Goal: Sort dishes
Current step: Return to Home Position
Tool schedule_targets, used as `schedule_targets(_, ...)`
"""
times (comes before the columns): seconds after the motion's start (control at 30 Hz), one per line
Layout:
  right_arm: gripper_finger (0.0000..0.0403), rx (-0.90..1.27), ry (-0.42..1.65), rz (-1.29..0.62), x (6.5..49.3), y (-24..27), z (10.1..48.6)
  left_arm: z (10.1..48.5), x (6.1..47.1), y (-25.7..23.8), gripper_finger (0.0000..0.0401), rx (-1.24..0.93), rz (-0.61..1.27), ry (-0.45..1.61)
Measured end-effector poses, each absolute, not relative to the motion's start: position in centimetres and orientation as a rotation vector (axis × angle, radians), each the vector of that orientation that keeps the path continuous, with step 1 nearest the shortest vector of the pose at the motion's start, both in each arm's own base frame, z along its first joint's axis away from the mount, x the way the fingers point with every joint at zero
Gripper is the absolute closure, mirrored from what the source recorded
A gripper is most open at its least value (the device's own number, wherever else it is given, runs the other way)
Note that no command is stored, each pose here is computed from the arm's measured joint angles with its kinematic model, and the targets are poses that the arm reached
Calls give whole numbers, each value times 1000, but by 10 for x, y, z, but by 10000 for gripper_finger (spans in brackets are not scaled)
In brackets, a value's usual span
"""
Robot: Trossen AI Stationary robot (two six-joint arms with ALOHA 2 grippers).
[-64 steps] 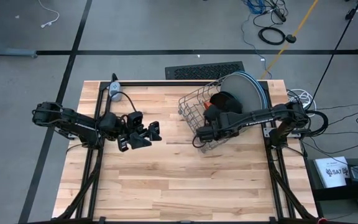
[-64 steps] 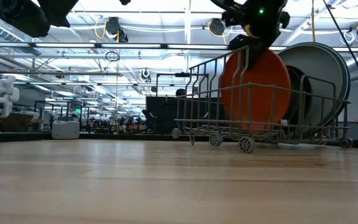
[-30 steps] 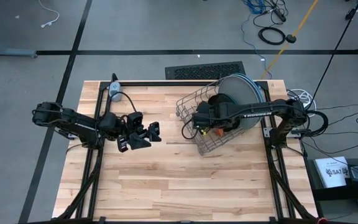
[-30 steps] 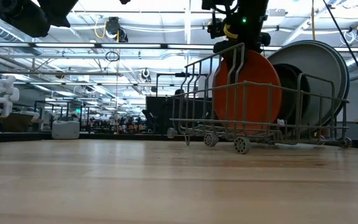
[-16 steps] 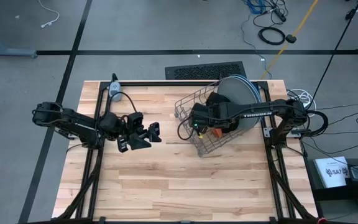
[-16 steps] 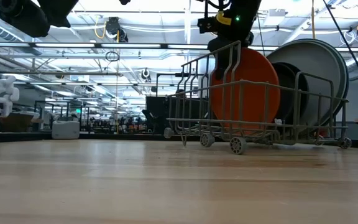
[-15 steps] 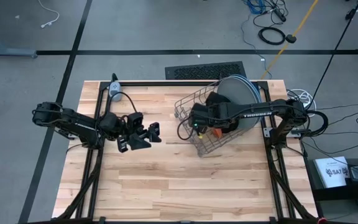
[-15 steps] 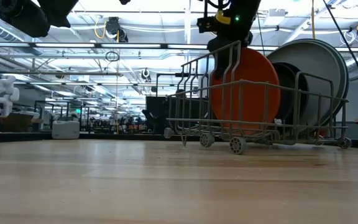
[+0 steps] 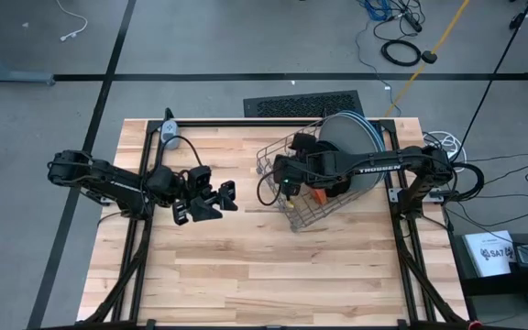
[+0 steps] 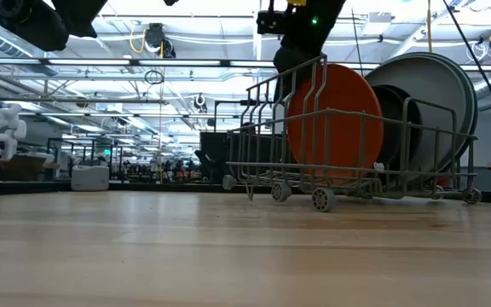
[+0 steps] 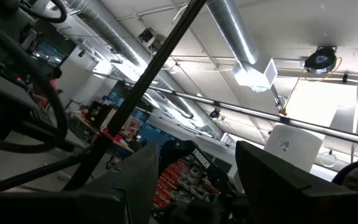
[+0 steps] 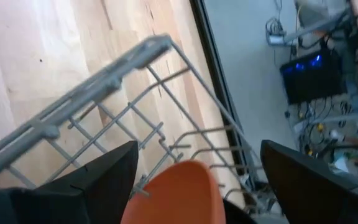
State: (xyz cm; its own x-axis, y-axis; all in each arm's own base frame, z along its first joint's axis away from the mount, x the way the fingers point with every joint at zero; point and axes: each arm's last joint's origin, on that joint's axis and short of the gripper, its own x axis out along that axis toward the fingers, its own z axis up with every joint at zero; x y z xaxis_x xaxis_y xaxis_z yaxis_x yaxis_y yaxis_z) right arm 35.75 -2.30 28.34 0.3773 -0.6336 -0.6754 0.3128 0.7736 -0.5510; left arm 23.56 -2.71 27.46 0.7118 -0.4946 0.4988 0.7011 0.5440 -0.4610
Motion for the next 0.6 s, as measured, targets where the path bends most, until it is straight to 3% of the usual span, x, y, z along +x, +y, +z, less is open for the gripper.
schedule_targets(0.2,71,-461,992,-589,363,-23,287,275,236,-27,189,-690,-725,-329)
schedule_targets(0.6,71,-713,846,-746,377,-21,306,275,236,-27,189,-690,-725,-329)
